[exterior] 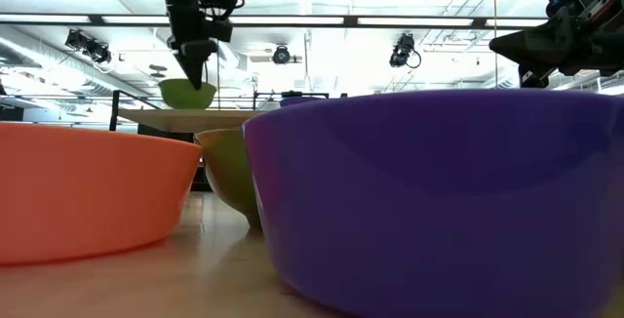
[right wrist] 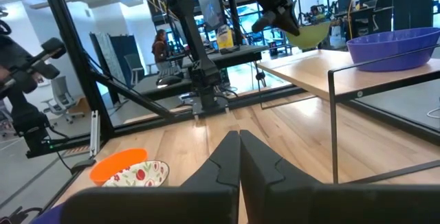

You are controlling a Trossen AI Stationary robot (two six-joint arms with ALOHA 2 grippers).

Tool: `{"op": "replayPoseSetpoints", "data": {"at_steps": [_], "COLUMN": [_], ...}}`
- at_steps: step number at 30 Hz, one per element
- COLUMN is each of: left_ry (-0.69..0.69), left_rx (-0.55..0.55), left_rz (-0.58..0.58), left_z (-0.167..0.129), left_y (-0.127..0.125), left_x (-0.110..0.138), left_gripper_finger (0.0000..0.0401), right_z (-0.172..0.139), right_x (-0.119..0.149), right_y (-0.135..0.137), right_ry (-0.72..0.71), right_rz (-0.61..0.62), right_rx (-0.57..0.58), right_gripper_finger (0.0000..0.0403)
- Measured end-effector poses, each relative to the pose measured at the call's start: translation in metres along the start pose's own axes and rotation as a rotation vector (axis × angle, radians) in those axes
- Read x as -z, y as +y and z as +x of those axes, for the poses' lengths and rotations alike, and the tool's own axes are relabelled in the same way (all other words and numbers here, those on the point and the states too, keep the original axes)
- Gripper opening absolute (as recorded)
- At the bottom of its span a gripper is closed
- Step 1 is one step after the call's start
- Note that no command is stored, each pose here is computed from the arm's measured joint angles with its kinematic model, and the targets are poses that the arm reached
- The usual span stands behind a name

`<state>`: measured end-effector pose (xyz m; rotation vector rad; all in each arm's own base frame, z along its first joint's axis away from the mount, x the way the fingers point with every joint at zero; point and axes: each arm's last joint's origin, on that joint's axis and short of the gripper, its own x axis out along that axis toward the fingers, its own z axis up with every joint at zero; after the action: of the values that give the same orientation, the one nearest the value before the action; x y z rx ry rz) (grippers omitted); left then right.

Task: Pick & Place Mini bowls
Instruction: Put the white bowl on the shelf

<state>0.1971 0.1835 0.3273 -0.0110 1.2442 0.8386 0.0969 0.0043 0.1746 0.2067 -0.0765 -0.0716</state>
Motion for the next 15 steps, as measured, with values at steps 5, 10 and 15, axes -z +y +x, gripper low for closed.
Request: {"op": "replayPoseSetpoints", "data": {"at_steps": [5, 10, 15], "left_ry": [0.022, 0.001, 0.005], "left_rx": [0.012, 0.034, 0.037], "left_rz": [-0.001, -0.010, -0.013], "left_z": [0.0057, 0.0057, 0.0058], "left_y": [-0.0001, -0.0005, -0.0007], "left_x": [0.0033, 0.0017, 0.0020], "left_gripper_finger": [0.0010, 0.0016, 0.0013], "right_z": [0.0000, 0.0000, 0.0000], "right_x": [0.0000, 0.0000, 0.0000], "right_y": [0.0000, 0.0000, 0.0000], "right_ry": [0.000, 0.000, 0.000], "right_rz": [0.000, 0.000, 0.000], "right_rx": [0.000, 0.000, 0.000], "right_gripper_finger": [0.0006, 0.0006, 0.0006]}}
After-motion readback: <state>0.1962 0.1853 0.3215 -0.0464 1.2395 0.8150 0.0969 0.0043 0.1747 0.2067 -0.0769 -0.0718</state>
